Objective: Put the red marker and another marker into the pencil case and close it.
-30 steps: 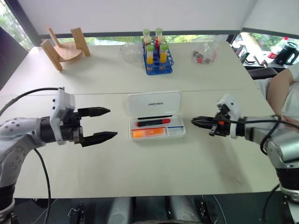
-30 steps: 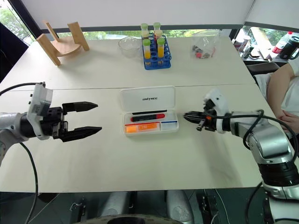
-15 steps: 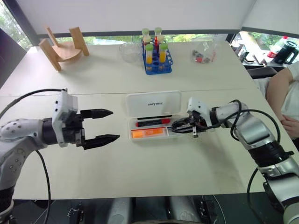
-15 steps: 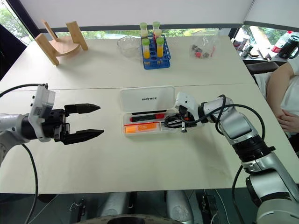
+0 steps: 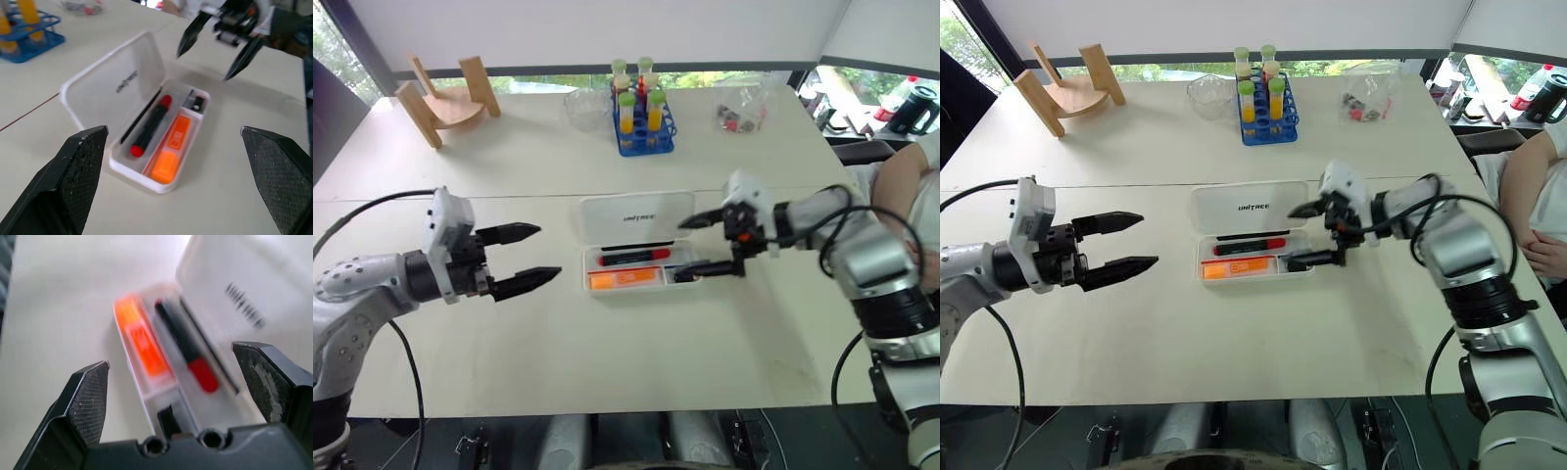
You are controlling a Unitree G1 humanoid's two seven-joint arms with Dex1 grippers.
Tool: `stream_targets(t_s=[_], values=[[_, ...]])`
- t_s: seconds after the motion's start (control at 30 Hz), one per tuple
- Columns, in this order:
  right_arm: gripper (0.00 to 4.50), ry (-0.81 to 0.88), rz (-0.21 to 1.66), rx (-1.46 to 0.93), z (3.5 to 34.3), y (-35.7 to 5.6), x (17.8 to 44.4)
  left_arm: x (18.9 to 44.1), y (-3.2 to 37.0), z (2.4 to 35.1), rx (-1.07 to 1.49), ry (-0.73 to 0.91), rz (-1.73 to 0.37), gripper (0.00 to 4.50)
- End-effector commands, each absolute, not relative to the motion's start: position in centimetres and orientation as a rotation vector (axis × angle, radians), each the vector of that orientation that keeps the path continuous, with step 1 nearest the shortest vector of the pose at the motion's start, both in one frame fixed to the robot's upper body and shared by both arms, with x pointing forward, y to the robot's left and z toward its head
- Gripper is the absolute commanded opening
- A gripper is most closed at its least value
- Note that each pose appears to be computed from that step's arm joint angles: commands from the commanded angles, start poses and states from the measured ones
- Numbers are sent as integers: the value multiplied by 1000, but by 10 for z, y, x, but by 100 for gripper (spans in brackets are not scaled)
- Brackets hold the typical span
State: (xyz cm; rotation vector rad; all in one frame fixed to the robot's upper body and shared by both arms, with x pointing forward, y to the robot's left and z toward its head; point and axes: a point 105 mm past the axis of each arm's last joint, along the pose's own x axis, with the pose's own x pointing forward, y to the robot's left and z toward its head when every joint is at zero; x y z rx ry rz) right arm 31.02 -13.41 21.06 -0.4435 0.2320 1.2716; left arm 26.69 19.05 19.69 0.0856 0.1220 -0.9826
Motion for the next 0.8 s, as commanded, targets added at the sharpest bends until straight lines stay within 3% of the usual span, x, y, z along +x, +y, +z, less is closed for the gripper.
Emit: stream_targets(t_s=[0.03,0.07,0.17,0.4,0.63,0.8], values=[[444,141,1259,-396,244,-137,293,286,207,199,87,93,-908,450],[444,137,1253,-388,247,-138,289,292,211,197,91,95,-889,450],[450,121,1242,-355,254,-138,276,312,218,190,115,95,-863,360],[450,131,1238,-332,248,-135,252,368,205,171,154,84,-889,5],[450,157,1174,-334,242,-141,250,418,175,166,207,43,-857,5],[450,240,1059,-366,230,-166,250,425,121,172,98,7,-1010,5]])
